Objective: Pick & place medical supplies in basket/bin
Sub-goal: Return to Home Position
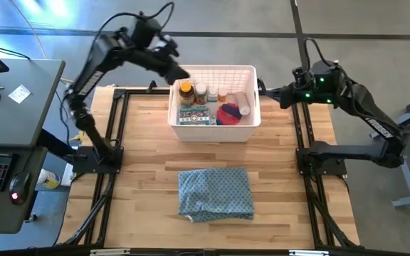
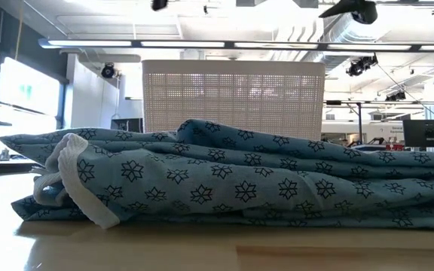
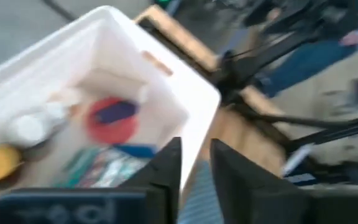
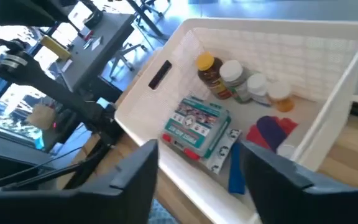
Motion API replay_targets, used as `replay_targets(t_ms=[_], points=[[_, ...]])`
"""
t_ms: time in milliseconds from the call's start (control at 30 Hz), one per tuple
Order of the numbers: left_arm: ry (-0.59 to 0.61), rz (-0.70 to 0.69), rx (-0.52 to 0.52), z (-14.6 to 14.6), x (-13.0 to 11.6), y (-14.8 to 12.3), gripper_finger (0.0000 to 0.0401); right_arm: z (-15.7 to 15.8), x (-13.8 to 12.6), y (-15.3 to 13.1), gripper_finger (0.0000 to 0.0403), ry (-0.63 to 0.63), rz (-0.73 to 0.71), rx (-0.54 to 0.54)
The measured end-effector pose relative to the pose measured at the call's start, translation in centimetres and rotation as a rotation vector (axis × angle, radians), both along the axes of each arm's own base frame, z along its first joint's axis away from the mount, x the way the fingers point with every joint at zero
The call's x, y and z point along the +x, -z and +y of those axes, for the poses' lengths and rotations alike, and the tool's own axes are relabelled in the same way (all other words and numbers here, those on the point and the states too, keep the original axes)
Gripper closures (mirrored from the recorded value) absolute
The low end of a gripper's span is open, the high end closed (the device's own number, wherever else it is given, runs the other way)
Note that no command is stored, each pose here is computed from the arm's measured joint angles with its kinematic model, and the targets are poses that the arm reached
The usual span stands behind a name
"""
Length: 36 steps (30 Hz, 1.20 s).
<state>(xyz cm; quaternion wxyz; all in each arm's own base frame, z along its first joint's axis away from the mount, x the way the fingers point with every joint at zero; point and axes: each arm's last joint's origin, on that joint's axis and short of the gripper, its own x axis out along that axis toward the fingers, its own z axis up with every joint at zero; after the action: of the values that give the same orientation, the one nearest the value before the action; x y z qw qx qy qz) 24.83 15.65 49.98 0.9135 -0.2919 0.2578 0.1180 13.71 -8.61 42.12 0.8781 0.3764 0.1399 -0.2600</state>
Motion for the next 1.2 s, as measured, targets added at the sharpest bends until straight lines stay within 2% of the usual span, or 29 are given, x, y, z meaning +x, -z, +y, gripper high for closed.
replay_targets(t_ms=[100, 167, 267, 300, 467, 633, 767, 867, 1000, 1200], points=[[-0.04, 0.068, 0.082, -1.2, -2.1, -0.6, 0.0332, 0.5, -0.8, -0.2, 0.0252, -0.004, 0.004, -0.028], [-0.026, 0.091, 0.108, -1.7, -2.9, -0.8, 0.037, 0.8, -1.1, 0.1, 0.0302, -0.023, -0.003, -0.026], [-0.018, 0.106, 0.113, -2.2, -3.6, -0.7, 0.0379, 1.1, -1.3, 1.1, 0.0378, -0.055, -0.039, 0.006], [-0.017, 0.116, 0.106, -2.4, -3.8, -0.4, 0.0374, 1.2, -1.4, 1.6, 0.039, -0.059, -0.057, 0.024], [-0.029, 0.15, 0.067, -3.6, -5.6, 1.1, 0.0341, 1.8, -2.2, 4.2, 0.0376, -0.02, -0.18, 0.113], [-0.083, 0.106, 0.013, -5.2, -7.9, 3.5, 0.0381, 2.9, -3.9, 6.7, 0.04, 0.019, -0.313, 0.175], [-0.141, 0.041, -0.04, -6.6, -9.9, 6.1, 0.0372, 3.9, -5.4, 8.2, 0.0394, 0.051, -0.426, 0.189], [-0.189, -0.01, -0.083, -7.5, -11.3, 8.6, 0.0358, 4.5, -6.4, 9.6, 0.0401, 0.081, -0.476, 0.218], [-0.256, -0.072, -0.171, -8.7, -13.0, 12.9, 0.038, 5.0, -7.2, 11.9, 0.0398, 0.106, -0.504, 0.285], [-0.325, -0.167, -0.323, -10.0, -14.9, 19.8, 0.0371, 5.4, -7.8, 14.4, 0.0399, 0.104, -0.523, 0.314]])
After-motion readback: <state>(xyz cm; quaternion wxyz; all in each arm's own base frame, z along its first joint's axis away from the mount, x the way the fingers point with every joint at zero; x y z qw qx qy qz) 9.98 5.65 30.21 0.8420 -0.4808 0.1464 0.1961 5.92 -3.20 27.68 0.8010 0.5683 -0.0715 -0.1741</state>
